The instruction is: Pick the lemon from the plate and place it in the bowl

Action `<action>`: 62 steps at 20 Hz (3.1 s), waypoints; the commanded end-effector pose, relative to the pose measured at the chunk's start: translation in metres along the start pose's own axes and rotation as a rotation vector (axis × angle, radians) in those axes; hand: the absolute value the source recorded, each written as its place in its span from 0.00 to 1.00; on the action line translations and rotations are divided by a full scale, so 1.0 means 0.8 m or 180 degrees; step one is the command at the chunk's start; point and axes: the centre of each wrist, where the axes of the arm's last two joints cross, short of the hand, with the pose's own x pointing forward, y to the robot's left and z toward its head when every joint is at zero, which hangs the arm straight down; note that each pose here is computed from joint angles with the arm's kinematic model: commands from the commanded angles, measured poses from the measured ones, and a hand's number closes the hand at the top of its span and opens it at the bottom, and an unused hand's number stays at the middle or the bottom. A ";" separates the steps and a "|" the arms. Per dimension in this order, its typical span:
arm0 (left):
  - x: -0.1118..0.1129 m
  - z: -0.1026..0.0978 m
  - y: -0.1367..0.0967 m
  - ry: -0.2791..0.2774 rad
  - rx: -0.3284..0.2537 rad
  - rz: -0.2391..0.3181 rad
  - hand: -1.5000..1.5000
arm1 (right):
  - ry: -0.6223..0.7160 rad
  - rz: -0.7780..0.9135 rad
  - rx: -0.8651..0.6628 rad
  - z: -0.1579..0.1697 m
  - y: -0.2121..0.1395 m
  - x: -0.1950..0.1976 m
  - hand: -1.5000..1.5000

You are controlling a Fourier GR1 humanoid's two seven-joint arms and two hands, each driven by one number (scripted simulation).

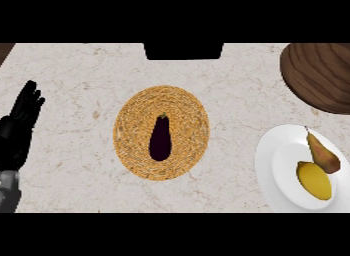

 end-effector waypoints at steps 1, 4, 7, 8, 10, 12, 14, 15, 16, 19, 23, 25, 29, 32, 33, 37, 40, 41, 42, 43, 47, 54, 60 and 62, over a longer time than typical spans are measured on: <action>0.003 0.007 -0.020 -0.0014 -0.0056 0.0007 0.50 | 0.0014 0.0151 0.0018 -0.027 -0.010 0.039 0.00; -0.017 0.006 -0.002 -0.0073 -0.0039 0.0032 0.50 | 0.0164 0.0375 0.0443 -0.051 -0.045 0.055 0.00; 0.011 -0.019 0.006 -0.0076 -0.0120 -0.0005 0.50 | 0.0356 0.0763 0.0925 -0.066 -0.031 0.065 0.00; 0.001 -0.016 -0.004 -0.0054 -0.0113 0.0039 0.50 | 0.0419 0.0832 0.0952 -0.082 -0.030 0.074 0.00; 0.001 0.004 -0.016 -0.0060 -0.0156 0.0044 0.50 | 0.0508 0.0900 0.1138 -0.092 -0.026 0.080 0.00; 0.006 -0.011 -0.022 -0.0027 -0.0135 0.0011 0.50 | 0.0635 0.0975 0.1408 -0.099 -0.011 0.069 0.00; 0.013 -0.022 -0.023 -0.0109 -0.0132 0.0010 0.50 | 0.0680 0.1031 0.1577 -0.120 -0.003 0.080 0.00; -0.006 -0.019 -0.008 -0.0047 -0.0102 0.0041 0.50 | 0.0674 0.0999 0.1653 -0.120 -0.016 0.078 0.00; 0.002 0.001 -0.011 -0.0100 -0.0095 0.0027 0.50 | 0.0682 0.0946 0.1727 -0.126 0.004 0.068 0.00; 0.009 -0.020 -0.020 -0.0074 -0.0097 0.0027 0.50 | 0.0655 0.0977 0.2006 -0.133 0.044 0.078 0.00; 0.005 -0.001 -0.028 -0.0047 -0.0125 0.0022 0.50 | 0.0930 0.1221 0.2329 -0.141 0.056 0.072 0.00; 0.008 -0.010 -0.035 -0.0014 -0.0141 0.0029 0.50 | 0.0961 0.1246 0.2458 -0.153 0.086 0.048 0.00; -0.008 -0.022 -0.002 0.0032 -0.0051 0.0044 0.50 | 0.0945 0.1470 0.2465 -0.146 0.076 0.068 0.00; 0.009 -0.015 -0.027 -0.0001 -0.0121 0.0001 0.50 | 0.0764 0.1651 0.2193 -0.166 0.092 0.051 0.00; -0.004 -0.009 0.001 -0.0064 -0.0118 0.0050 0.50 | 0.0701 0.1618 0.2065 -0.161 0.093 0.047 0.00; 0.004 -0.010 -0.030 -0.0038 -0.0019 -0.0012 0.50 | 0.0636 0.1669 0.1949 -0.144 0.127 0.055 0.00; 0.004 -0.017 -0.023 0.0002 -0.0106 0.0036 0.50 | 0.0711 0.1608 0.2083 -0.142 0.127 0.034 0.00; 0.007 0.003 -0.001 -0.0017 -0.0057 0.0019 0.50 | 0.0718 0.1598 0.2153 -0.117 0.143 0.048 0.00; 0.002 -0.023 -0.001 -0.0012 -0.0033 -0.0033 0.50 | 0.0742 0.1605 0.2294 -0.132 0.126 0.049 0.00; 0.005 -0.006 -0.008 0.0013 -0.0083 0.0015 0.50 | 0.0809 0.1529 0.2265 -0.128 0.130 0.040 0.00; -0.009 -0.009 0.017 -0.0072 -0.0057 -0.0006 0.50 | 0.0822 0.1627 0.2308 -0.120 0.158 0.019 0.00; -0.002 0.019 -0.019 -0.0006 -0.0077 0.0033 0.50 | 0.0859 0.1576 0.2202 -0.127 0.175 0.007 0.00; 0.012 0.008 -0.010 -0.0002 -0.0052 0.0018 0.50 | 0.0918 0.1554 0.2224 -0.127 0.198 -0.020 0.00; -0.004 0.003 -0.010 0.0041 -0.0099 0.0068 0.50 | 0.0973 0.1533 0.2253 -0.133 0.219 0.007 0.00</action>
